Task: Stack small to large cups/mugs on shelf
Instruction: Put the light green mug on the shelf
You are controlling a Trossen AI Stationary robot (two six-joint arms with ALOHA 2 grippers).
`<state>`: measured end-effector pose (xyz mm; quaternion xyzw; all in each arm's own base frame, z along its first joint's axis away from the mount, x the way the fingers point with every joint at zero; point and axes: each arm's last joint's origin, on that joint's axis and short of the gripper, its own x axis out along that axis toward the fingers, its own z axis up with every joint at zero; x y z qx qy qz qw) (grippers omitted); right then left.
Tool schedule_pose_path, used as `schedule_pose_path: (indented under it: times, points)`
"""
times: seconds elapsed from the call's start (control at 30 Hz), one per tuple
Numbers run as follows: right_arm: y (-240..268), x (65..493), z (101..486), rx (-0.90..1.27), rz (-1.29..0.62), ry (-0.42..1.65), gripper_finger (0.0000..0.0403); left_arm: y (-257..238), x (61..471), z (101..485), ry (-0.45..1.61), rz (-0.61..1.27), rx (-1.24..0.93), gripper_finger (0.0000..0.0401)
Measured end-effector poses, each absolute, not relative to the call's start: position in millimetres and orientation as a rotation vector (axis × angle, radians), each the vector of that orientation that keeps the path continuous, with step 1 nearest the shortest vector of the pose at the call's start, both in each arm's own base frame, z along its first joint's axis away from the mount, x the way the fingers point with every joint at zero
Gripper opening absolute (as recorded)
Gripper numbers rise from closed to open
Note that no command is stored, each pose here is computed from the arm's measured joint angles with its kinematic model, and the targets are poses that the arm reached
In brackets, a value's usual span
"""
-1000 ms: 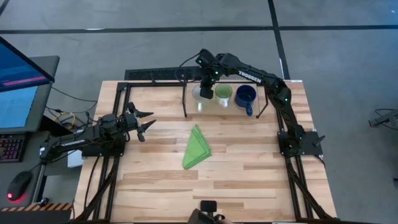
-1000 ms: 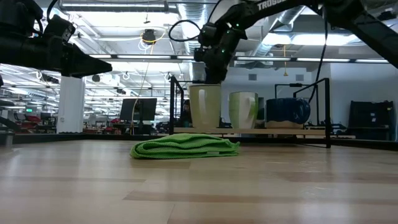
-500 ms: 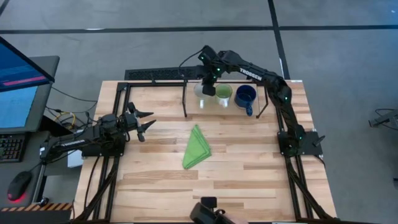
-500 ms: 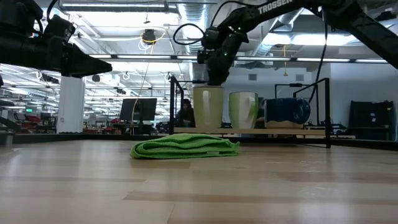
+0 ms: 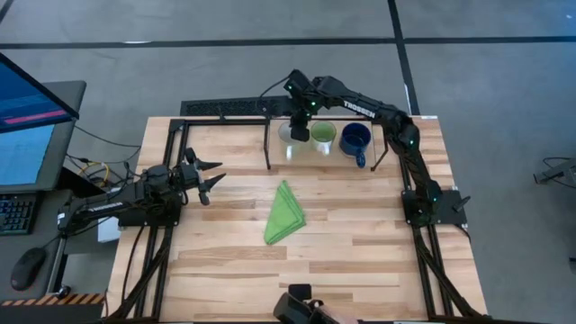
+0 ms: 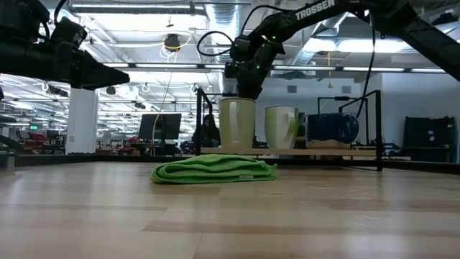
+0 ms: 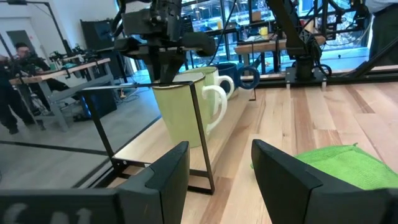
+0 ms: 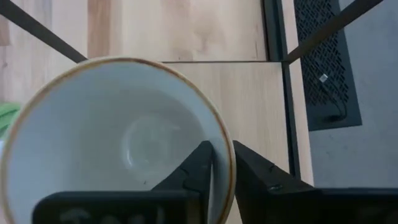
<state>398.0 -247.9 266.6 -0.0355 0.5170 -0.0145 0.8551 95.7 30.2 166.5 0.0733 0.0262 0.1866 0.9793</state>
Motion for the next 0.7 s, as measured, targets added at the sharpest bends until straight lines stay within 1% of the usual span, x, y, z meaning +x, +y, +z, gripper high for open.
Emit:
schedule_pose_path:
  times: [0.13,0.37,0.7]
  points:
    - [-248.9,398.5,264.6,-0.084,-0.047,1.098,0.0089,30.2,95.7,166.5,0.053,0.376,0.148,0.0166]
    - [-245.3,404.0,265.7,-0.177,-0.058,1.100,0.0091,30.2,95.7,166.5,0.053,0.376,0.149,0.0166]
    - [-242.0,407.5,266.8,-0.199,-0.053,1.084,0.0092,30.2,95.7,166.4,0.054,0.376,0.153,0.0166]
